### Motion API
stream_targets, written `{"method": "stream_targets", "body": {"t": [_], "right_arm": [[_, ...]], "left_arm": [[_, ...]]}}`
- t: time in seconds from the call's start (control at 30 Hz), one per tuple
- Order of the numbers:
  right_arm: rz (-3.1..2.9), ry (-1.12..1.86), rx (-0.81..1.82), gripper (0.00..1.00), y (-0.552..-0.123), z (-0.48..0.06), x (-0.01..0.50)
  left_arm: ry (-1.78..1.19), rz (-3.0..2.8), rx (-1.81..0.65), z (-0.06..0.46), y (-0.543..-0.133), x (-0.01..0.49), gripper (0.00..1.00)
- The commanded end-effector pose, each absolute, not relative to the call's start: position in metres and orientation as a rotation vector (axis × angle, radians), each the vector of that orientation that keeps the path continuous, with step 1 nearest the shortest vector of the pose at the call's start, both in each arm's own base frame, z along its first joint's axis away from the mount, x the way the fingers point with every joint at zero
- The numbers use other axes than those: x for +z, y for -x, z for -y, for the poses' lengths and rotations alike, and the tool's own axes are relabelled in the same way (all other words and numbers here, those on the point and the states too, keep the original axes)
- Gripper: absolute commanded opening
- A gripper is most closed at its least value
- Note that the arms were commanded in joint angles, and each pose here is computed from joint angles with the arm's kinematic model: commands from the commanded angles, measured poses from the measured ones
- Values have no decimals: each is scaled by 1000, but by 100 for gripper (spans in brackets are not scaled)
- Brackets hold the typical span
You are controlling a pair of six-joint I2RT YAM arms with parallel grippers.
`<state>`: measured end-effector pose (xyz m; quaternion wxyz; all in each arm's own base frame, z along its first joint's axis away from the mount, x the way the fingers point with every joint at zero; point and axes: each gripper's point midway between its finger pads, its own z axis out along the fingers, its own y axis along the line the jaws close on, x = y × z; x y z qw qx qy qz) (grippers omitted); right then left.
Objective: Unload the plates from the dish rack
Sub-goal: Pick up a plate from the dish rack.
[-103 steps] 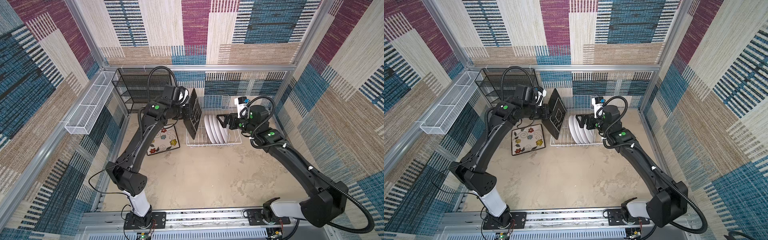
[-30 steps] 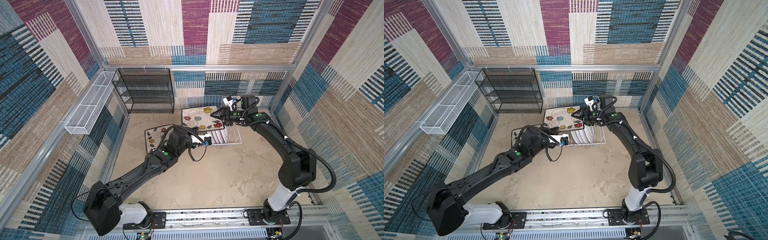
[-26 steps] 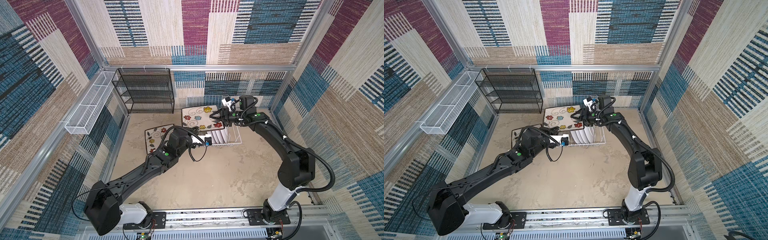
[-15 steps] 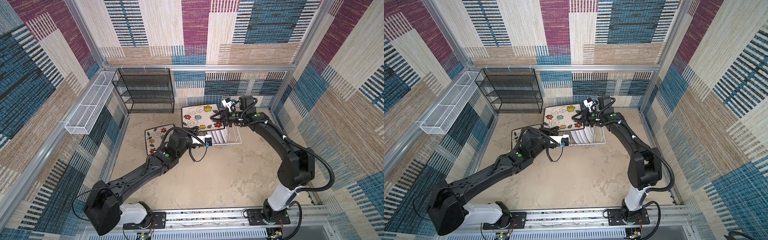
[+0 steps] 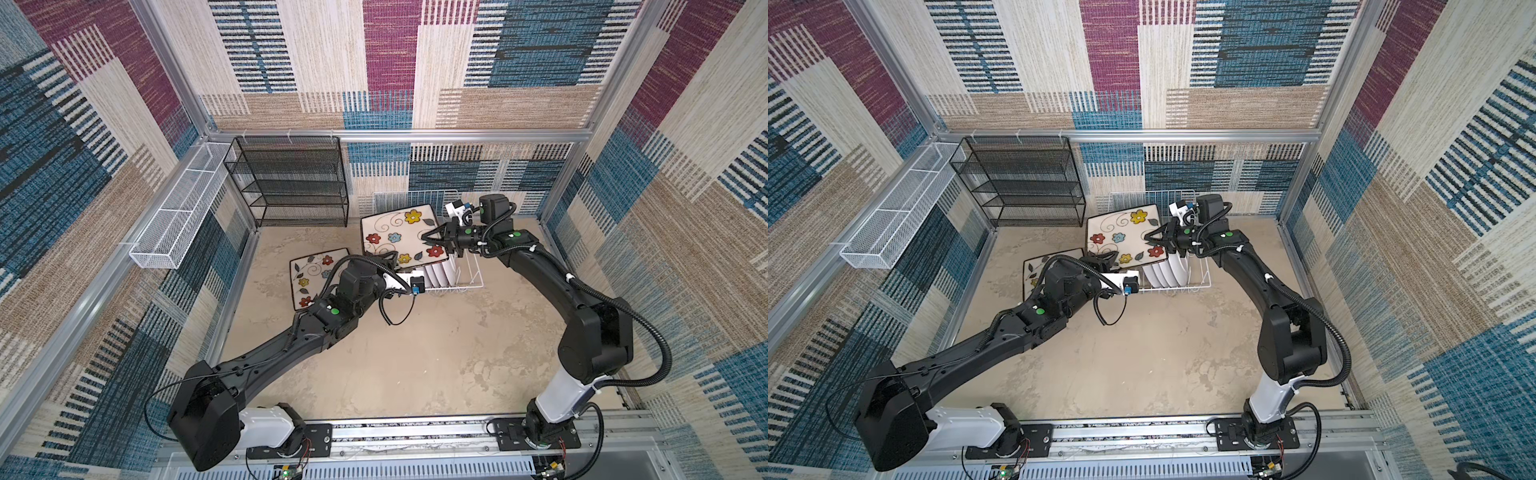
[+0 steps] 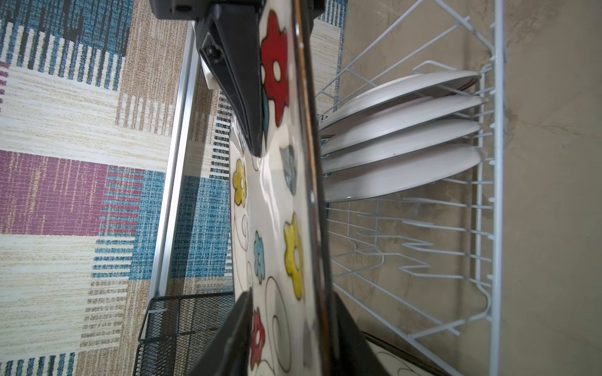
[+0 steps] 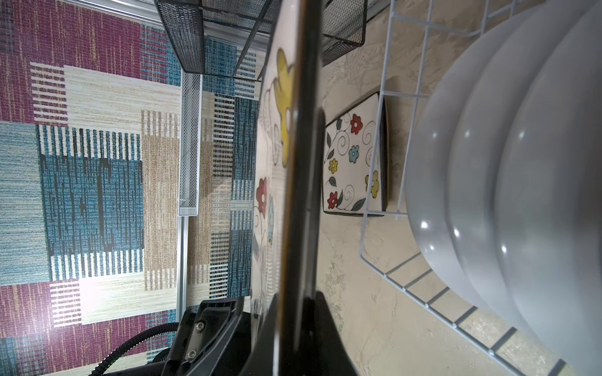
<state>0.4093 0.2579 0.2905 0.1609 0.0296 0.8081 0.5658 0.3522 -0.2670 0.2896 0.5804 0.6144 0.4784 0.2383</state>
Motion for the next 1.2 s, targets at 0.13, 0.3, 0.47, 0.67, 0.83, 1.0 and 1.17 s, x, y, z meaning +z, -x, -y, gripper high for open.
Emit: {"method": "stream_targets", "body": {"t": [0.13, 0.3, 0.47, 0.67, 0.83, 1.0, 1.17], "right_arm": [[-2085, 55, 1641, 0, -420, -260, 345], [-2001, -25, 1609, 0, -440, -250, 363], [-1973, -84, 1565, 0, -456, -246, 365], [-1922, -108, 1455, 0, -464, -233, 373], [-1903, -126, 1382, 0, -463, -224, 375], [-1890, -148, 1334, 0, -457, -215, 369], [-1854, -128, 1312, 0, -446, -210, 372]], "left_arm": [[-1372, -1138, 456, 270, -345, 309, 75], [-1306, -1210, 350, 267, -336, 317, 82], [-1152, -1329, 190, 259, -328, 334, 84], [-903, -1453, -60, 246, -312, 376, 85], [-749, -1499, -264, 240, -305, 412, 84], [-607, -1592, -439, 233, -321, 433, 84], [-346, -1718, -633, 207, -348, 443, 85]]}}
